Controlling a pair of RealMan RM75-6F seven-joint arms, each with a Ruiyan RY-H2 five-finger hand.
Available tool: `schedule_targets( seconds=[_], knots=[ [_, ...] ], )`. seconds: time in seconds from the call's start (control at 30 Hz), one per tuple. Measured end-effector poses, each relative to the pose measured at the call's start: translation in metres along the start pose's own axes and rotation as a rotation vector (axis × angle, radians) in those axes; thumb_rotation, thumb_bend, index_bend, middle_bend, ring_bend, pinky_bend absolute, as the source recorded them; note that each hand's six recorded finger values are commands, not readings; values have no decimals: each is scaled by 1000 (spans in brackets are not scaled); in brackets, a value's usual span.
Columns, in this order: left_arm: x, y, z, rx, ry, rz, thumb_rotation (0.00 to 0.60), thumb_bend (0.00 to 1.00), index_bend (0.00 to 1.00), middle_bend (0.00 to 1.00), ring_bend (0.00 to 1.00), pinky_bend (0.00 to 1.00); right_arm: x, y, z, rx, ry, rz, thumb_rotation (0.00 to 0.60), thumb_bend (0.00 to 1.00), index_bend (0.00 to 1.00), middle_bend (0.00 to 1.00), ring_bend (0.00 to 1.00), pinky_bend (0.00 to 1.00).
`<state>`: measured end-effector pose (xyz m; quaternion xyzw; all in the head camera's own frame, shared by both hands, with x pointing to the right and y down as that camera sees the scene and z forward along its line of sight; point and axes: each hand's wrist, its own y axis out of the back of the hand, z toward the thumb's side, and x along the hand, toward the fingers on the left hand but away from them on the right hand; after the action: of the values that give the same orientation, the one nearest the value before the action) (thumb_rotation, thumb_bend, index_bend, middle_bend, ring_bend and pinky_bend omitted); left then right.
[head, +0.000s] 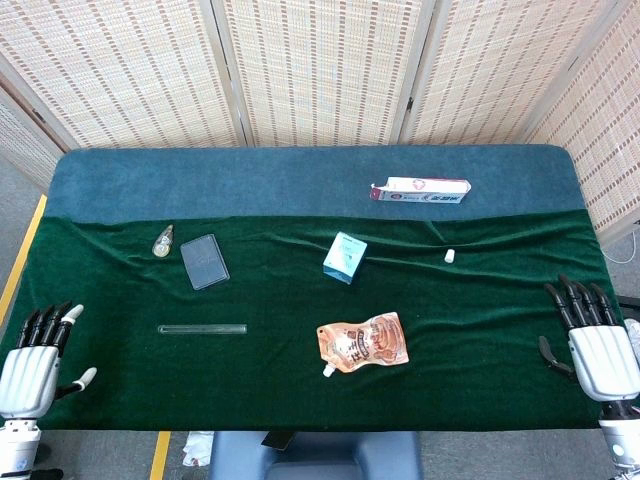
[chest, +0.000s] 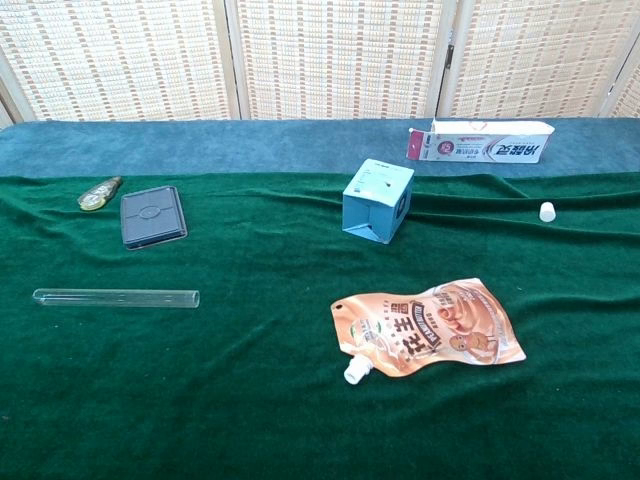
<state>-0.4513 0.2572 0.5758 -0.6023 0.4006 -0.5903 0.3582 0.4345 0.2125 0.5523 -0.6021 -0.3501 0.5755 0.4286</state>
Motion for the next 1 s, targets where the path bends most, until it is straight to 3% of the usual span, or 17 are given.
schedule_targets(
  seconds=[0.37, 0.5, 0.63, 0.8, 0.9, 1.0],
  knots=[
    [-1, -3, -2, -3, 8, -4, 600, 208, 135, 109, 61, 0, -6, -3, 9, 7, 26, 7, 440, 525, 0, 21, 87, 0],
    [-1, -3, -3, -2, 10, -5, 600, 207, 135, 109, 61, 0, -14, -3, 13, 16, 41, 11, 440, 525, 0, 83, 169, 18],
    [-2, -2, -5, -5, 16, -2, 600, 208, 136, 109, 61, 0, -27, -4, 18, 33, 54, 20, 440, 525, 0, 238, 352, 219],
    [-5, -4, -7, -11, 24, -8, 600, 207, 137, 109, 61, 0, -56, -10, 28, 59, 80, 49, 439, 521, 74, 461, 675, 594],
    [-7, -4, -10, -12, 31, -9, 600, 207, 137, 109, 61, 0, -77, -18, 35, 77, 91, 84, 438, 521, 133, 581, 811, 735],
    [-8, -4, -13, -14, 40, -10, 600, 208, 138, 109, 61, 0, -101, -29, 40, 100, 87, 130, 438, 521, 168, 632, 877, 796]
  ],
)
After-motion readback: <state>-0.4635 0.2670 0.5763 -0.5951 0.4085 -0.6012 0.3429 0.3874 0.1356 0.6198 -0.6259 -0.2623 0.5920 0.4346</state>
